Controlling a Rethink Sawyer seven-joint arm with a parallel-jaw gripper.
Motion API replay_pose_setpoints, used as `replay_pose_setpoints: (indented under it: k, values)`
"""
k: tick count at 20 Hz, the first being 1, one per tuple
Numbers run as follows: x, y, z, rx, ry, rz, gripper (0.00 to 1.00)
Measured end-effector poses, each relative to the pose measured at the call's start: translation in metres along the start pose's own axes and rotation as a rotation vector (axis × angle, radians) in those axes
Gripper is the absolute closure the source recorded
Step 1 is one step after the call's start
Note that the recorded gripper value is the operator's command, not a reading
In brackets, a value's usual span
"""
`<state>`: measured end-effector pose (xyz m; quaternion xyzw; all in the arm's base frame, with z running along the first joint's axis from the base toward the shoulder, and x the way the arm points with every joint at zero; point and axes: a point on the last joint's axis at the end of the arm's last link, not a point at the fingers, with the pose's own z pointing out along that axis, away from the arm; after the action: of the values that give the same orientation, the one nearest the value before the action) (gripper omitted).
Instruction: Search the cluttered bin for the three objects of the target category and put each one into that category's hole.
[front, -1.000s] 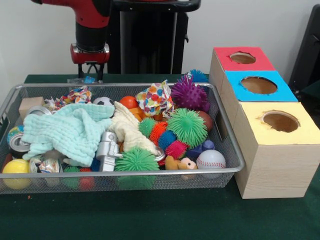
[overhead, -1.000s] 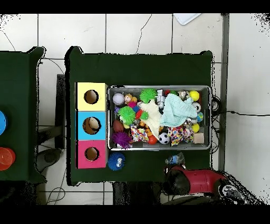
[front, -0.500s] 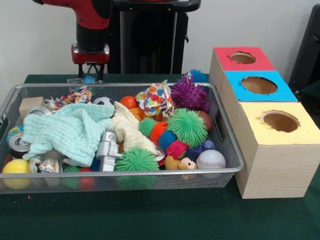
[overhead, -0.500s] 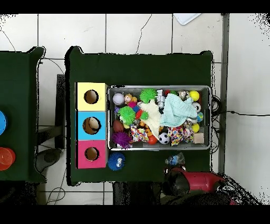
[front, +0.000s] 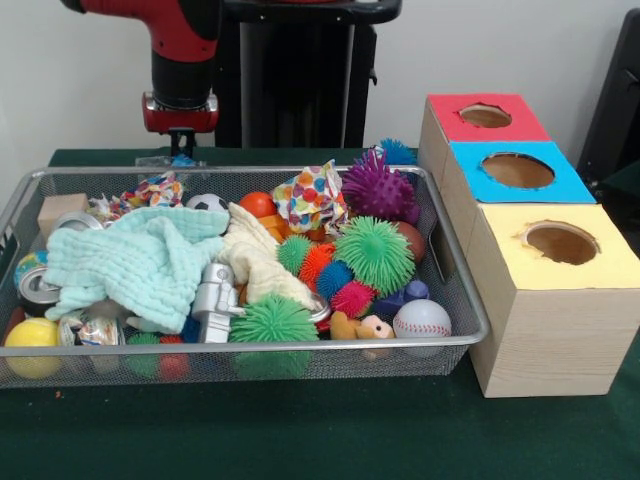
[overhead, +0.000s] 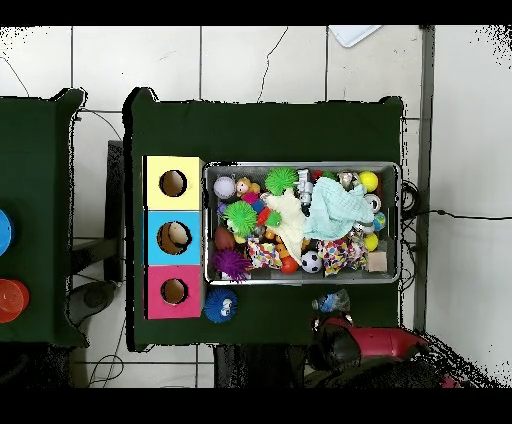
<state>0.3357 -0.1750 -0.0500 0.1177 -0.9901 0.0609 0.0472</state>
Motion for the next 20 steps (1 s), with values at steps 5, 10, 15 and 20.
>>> replay_pose_setpoints:
  k: [5,10,15,20]
  values:
    - [-0.001,0.000,-0.001,0.003,-0.002,-0.002,1.00]
    - [-0.010,-0.003,-0.010,0.025,-0.020,-0.022,1.00]
    - [-0.028,-0.001,-0.044,0.075,-0.067,-0.063,1.00]
    - [-0.033,0.002,-0.072,0.103,-0.098,-0.071,1.00]
